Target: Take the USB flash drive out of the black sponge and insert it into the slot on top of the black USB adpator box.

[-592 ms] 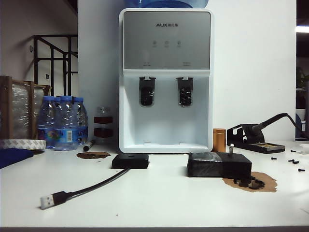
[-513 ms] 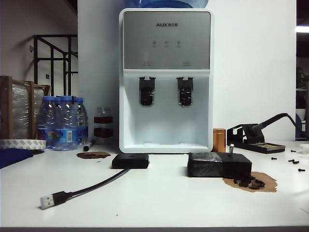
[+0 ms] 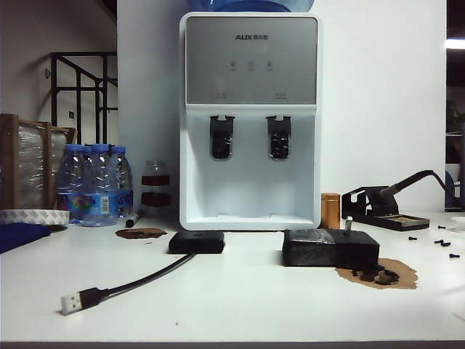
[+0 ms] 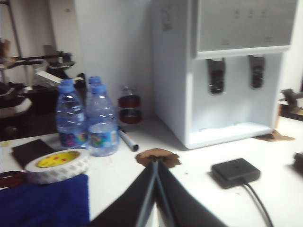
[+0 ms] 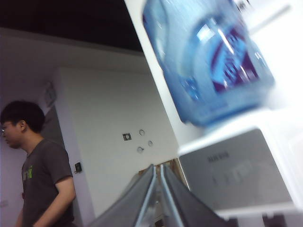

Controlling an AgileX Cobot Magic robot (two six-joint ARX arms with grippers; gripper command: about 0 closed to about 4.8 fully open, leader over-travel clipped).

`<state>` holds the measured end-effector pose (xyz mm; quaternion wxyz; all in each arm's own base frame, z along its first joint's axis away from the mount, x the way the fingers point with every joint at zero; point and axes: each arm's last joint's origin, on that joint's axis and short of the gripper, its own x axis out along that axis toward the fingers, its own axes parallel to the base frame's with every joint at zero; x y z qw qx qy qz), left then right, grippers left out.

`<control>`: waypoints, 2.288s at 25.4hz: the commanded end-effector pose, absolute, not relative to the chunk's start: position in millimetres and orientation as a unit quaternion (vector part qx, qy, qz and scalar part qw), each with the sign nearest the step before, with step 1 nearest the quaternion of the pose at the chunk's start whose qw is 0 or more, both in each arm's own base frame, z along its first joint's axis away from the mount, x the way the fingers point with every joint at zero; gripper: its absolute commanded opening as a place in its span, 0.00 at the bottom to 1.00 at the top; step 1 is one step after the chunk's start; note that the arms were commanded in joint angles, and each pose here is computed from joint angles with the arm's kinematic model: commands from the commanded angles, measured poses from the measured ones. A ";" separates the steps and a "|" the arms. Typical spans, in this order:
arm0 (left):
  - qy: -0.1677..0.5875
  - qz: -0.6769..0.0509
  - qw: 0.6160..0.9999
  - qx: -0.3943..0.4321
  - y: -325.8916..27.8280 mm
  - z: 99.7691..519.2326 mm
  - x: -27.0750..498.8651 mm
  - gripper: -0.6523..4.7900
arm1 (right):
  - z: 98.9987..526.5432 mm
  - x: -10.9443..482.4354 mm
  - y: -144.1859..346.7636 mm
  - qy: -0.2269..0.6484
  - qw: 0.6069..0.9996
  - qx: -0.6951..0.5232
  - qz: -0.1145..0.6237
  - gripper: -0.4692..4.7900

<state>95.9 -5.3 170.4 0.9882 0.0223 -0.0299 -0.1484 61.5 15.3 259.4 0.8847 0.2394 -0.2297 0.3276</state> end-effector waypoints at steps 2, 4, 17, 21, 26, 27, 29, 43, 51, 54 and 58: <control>0.003 -0.158 0.987 0.018 -5.9 163.6 95.9 0.11 | 292.9 52.0 14.7 -0.195 0.936 0.108 0.272 0.16; 0.023 -0.157 0.987 0.016 -5.8 159.8 95.8 0.11 | 315.5 53.2 14.6 -0.159 0.952 0.064 0.254 0.22; -0.111 -0.259 0.957 0.073 -11.8 184.9 91.3 0.11 | 338.4 134.4 19.0 -0.019 0.994 -0.081 0.065 0.37; -0.133 -0.281 0.948 0.062 -13.0 198.3 87.8 0.11 | 330.5 147.3 41.9 -0.055 0.995 -0.034 0.070 0.39; -0.158 -0.313 0.936 0.039 -14.5 233.0 84.4 0.11 | 301.8 156.3 78.9 -0.100 0.984 0.009 0.144 0.45; -0.162 -0.315 0.934 0.035 -14.5 244.0 85.7 0.11 | 291.3 157.0 86.7 -0.105 0.984 0.014 0.140 0.45; -0.162 -0.329 0.930 0.027 -14.6 273.7 96.8 0.11 | 263.0 158.0 100.0 -0.108 0.986 0.015 0.128 0.45; -0.091 -0.596 0.797 -0.017 -70.1 316.3 305.5 0.11 | 148.2 197.1 129.9 -0.006 0.991 0.053 0.121 0.45; 0.001 -0.628 0.777 -0.048 -105.5 243.4 337.6 0.11 | 118.3 202.4 130.9 0.045 0.994 0.067 0.074 0.45; 0.028 -0.625 0.779 -0.038 -123.5 210.7 344.5 0.11 | 109.9 207.0 134.1 0.059 0.993 0.071 0.072 0.45; 0.038 -0.614 0.789 0.003 -150.0 181.4 343.4 0.11 | 99.7 218.2 142.1 0.072 0.993 0.065 0.073 0.45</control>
